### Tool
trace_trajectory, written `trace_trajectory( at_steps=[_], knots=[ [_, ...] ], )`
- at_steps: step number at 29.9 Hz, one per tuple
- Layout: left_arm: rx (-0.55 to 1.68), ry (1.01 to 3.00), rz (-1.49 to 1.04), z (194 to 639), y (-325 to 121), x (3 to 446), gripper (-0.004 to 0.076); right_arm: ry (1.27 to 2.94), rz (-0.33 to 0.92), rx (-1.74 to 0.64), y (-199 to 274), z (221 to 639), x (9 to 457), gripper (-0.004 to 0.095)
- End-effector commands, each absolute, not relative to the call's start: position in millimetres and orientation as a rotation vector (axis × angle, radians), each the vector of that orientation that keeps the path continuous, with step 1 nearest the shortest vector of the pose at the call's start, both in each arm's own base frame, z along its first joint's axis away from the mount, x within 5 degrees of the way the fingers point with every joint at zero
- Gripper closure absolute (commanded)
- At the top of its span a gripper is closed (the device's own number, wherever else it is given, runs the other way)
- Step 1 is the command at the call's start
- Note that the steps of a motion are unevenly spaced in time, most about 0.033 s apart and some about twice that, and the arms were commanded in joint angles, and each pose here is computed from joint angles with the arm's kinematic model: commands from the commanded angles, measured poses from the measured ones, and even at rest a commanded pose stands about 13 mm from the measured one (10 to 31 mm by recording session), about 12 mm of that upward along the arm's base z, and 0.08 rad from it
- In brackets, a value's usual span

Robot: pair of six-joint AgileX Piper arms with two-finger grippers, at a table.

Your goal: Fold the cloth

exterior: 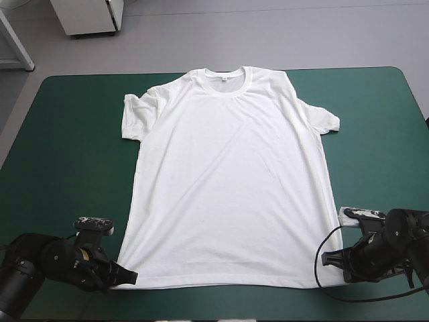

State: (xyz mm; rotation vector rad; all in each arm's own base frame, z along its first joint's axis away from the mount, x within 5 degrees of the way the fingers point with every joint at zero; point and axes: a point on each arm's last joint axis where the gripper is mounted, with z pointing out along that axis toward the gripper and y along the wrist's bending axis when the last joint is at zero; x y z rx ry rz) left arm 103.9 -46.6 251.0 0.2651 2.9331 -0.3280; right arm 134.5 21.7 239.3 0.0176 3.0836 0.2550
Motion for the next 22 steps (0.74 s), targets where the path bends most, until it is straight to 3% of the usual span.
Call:
trace_trajectory(
  at_steps=[1, 3, 7, 10, 12, 17, 22],
  knots=[
    [0.265, 2.887, -0.351, 258.3, -48.5, 106.4, 0.0705, 3.063, 0.276, 0.013, 23.3, 245.6, 134.8, 0.0882],
    [0.273, 2.883, -0.351, 259.5, -48.6, 106.6, 0.0641, 3.061, 0.28, 0.016, 23.5, 246.2, 135.1, 0.0778],
    [0.308, 2.94, -0.409, 260.3, -51.3, 100.2, 0.0441, 3.025, 0.31, 0.051, 25.4, 255.7, 139.8, 0.0449],
    [0.326, 2.947, -0.421, 271.6, -52.0, 99.3, 0.0304, 2.952, 0.321, 0.066, 26.3, 275.1, 148.3, 0.0324],
    [0.332, 2.858, -0.41, 292.7, -52.6, 106.4, 0.0272, 2.883, 0.316, 0.058, 26.3, 292.9, 155.2, 0.0332],
    [0.276, 2.55, -0.231, 354.7, -44.0, 130.7, 0.0283, 2.672, 0.239, 0.011, 22.2, 353.2, 168.7, 0.0438],
    [0.299, 2.503, -0.085, 381.5, -46.0, 172.2, 0.0283, 2.519, 0.17, -0.019, 18.6, 402.0, 181.4, 0.0461]
  ],
)
